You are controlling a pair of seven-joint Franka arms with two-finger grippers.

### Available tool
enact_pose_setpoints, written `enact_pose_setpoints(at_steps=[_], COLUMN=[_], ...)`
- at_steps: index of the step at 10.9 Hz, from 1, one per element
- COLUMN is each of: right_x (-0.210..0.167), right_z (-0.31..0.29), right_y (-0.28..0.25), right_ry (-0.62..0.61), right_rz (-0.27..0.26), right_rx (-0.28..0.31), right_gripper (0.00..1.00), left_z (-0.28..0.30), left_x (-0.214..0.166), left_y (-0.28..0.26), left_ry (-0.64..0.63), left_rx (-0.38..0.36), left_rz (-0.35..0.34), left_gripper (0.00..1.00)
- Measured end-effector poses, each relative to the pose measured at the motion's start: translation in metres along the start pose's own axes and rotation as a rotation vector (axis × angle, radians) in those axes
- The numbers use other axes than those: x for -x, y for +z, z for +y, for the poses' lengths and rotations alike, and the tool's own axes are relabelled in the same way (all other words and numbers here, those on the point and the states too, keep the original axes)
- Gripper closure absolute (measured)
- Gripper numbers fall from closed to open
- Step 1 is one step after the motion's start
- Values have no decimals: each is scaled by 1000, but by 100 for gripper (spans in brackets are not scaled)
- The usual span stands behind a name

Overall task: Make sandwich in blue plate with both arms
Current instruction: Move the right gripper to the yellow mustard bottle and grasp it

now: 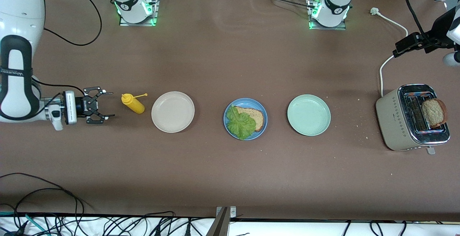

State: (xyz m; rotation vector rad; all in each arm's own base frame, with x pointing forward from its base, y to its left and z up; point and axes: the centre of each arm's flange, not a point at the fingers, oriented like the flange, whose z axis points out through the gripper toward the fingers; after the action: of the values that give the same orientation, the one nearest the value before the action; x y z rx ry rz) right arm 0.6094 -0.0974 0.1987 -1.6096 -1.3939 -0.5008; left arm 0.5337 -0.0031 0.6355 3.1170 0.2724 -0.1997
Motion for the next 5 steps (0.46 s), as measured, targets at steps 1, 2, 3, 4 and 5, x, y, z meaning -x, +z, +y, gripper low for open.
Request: enact_pose_setpoints(at_steps=[1, 2, 3, 4, 5], right_x=[6, 10, 10, 8, 6], right_z=[4, 8, 11, 13, 14], right_y=[12, 25, 36, 47, 56], right_ry=[-18, -37, -63, -94, -120], right_rz=[22, 38, 59, 84, 116], right_rx=[-11, -26, -37, -51, -68], right_gripper=[0, 0, 0, 0, 3], left_z=[0, -1, -1, -1, -2], left_x=[0, 0, 0, 0, 0], left_y=[0, 0, 0, 0, 0], left_ry=[-1, -1, -2, -3, -4], left_rx=[0, 0, 0, 0, 1], left_rz=[0, 0, 0, 0, 0], left_gripper=[0, 0, 0, 0, 0])
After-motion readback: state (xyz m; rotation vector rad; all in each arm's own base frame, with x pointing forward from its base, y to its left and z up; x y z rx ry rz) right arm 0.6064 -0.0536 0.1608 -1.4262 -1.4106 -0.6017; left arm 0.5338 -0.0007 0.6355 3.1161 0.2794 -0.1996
